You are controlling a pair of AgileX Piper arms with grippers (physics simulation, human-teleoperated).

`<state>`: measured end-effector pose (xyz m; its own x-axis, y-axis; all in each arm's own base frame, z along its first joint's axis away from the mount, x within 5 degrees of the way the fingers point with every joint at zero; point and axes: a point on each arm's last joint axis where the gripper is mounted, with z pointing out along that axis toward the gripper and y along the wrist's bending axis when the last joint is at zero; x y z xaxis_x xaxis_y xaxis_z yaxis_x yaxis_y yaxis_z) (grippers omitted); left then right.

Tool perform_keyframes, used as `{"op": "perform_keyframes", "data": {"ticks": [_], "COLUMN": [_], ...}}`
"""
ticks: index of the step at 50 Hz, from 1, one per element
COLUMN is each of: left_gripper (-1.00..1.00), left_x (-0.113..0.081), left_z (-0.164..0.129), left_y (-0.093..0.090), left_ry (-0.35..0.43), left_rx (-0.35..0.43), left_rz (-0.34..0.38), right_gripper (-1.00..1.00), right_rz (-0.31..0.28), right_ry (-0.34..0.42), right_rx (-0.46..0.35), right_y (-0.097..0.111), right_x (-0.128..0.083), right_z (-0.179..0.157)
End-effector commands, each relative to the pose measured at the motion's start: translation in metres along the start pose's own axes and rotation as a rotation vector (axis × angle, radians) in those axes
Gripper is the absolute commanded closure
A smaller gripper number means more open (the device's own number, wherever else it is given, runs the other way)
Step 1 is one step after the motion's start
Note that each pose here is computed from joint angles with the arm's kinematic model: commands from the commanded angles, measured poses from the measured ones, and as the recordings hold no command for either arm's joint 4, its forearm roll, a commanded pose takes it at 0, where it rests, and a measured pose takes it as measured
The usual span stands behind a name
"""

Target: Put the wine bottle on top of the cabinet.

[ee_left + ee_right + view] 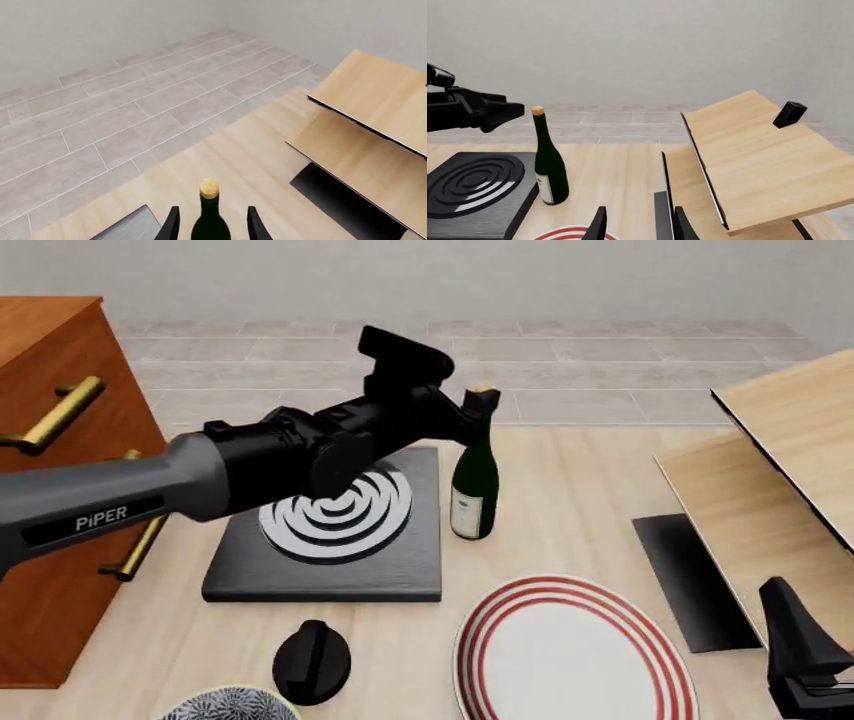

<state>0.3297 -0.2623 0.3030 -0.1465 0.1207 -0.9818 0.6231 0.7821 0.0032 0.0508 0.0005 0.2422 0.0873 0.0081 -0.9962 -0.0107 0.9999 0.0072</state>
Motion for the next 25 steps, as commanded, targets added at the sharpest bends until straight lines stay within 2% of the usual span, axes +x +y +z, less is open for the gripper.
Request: {"op": "perform_keyframes", "data": {"ticks": [1,19,25], "left_gripper": [-1.0,-1.0,-1.0], "left_x": [0.009,0.019,0.018], "left_z": [0.008,0.022,0.023], "left_y": [0.002,0.003,0.003], "left_ry": [0.005,0.017,0.019], "left_rx": [-0.005,-0.007,-0.008], "left_rz": [-0.004,-0.001,0.002], "right_gripper": [-1.0,-1.0,-1.0], "right_rz": [0.0,0.001,0.001], "right_ry": [0.0,0.001,0.001], "right_rx": [0.0,0.001,0.001], "right_y": [0.0,0.0,0.0], "right_x": [0.0,0.0,0.0], "right_z": [0.0,0.0,0.0]}}
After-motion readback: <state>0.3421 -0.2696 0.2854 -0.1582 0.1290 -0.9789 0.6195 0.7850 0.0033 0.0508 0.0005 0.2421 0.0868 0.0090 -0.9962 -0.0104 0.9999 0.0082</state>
